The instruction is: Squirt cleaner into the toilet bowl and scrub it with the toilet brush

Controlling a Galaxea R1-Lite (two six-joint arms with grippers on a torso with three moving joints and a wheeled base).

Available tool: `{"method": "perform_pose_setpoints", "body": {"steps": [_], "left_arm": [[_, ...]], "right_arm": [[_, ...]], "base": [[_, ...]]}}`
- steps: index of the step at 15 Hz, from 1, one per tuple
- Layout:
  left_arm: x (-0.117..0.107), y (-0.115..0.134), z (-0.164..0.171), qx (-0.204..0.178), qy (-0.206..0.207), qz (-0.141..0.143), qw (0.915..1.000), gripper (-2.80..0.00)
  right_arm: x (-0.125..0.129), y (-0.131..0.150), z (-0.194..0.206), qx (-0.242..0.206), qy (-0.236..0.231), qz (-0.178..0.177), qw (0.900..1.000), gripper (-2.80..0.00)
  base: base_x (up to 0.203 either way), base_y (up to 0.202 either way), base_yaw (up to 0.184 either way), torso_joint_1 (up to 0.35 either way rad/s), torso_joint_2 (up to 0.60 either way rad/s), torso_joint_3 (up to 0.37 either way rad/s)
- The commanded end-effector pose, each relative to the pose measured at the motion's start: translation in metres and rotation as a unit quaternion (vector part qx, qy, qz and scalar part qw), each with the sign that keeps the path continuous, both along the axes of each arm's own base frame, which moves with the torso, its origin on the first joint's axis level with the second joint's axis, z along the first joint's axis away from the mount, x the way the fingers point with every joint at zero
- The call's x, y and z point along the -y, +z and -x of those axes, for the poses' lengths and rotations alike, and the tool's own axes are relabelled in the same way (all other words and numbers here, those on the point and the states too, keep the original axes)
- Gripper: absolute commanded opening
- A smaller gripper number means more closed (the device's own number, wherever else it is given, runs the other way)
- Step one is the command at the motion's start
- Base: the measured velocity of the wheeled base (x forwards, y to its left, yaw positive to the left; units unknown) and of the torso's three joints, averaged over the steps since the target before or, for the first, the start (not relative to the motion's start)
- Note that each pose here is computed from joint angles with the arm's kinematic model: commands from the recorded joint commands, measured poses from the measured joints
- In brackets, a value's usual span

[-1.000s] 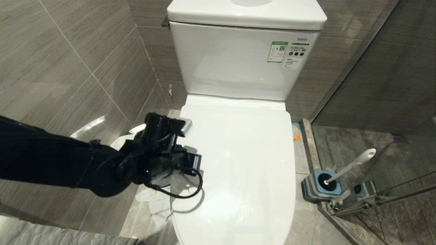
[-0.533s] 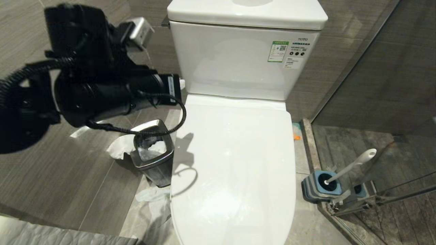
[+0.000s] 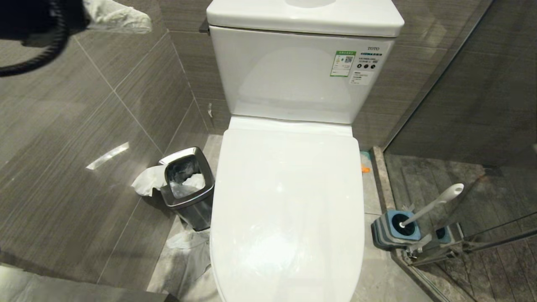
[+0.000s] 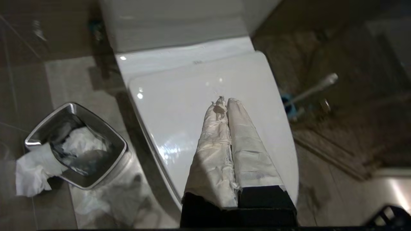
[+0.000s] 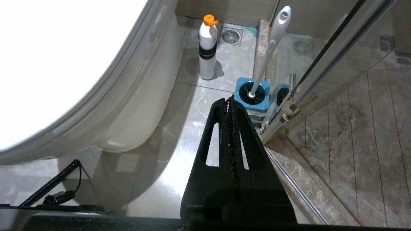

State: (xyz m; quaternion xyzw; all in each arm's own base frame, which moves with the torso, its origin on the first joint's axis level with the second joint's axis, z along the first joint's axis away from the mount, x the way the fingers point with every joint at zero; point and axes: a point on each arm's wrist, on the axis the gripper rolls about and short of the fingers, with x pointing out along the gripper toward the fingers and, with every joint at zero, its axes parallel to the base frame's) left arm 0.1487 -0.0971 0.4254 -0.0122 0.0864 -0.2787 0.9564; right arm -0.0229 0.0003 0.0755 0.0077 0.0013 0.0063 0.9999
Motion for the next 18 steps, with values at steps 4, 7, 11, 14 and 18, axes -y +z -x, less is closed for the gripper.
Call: {"method": "perform_pose_setpoints", "body": {"steps": [4,7,11,14,18], "left_arm": [[-0.03,0.013,0.054,0.043,-0.045,-0.045,0.997,-2.8],[-0.047,0.022,0.072,0.107,0.02,-0.079,0.9909,-2.8],[-0.069,0.041,0.09,0.186,0.094,-0.031,0.9775,-2.8],[-0.088,0.047,0.126,0.235,0.113,-0.001,0.9653,-2.8],[-0.113,0.016,0.194,0.264,0.146,0.0,0.9533,-2.8]], "right_arm": [[0.0,0.0,0.0,-0.001,0.0,0.0,1.0,-2.8],[0.0,0.0,0.0,-0.002,0.0,0.0,1.0,-2.8],[0.0,0.0,0.0,-0.001,0.0,0.0,1.0,-2.8],[0.0,0.0,0.0,-0.001,0.0,0.0,1.0,-2.8],[0.0,0.0,0.0,-0.001,0.0,0.0,1.0,-2.8]], "base": [[0.0,0.0,0.0,0.0,0.0,0.0],[0.0,0.0,0.0,0.0,0.0,0.0],[0.0,0.0,0.0,0.0,0.0,0.0],[0.0,0.0,0.0,0.0,0.0,0.0],[0.0,0.0,0.0,0.0,0.0,0.0]]}}
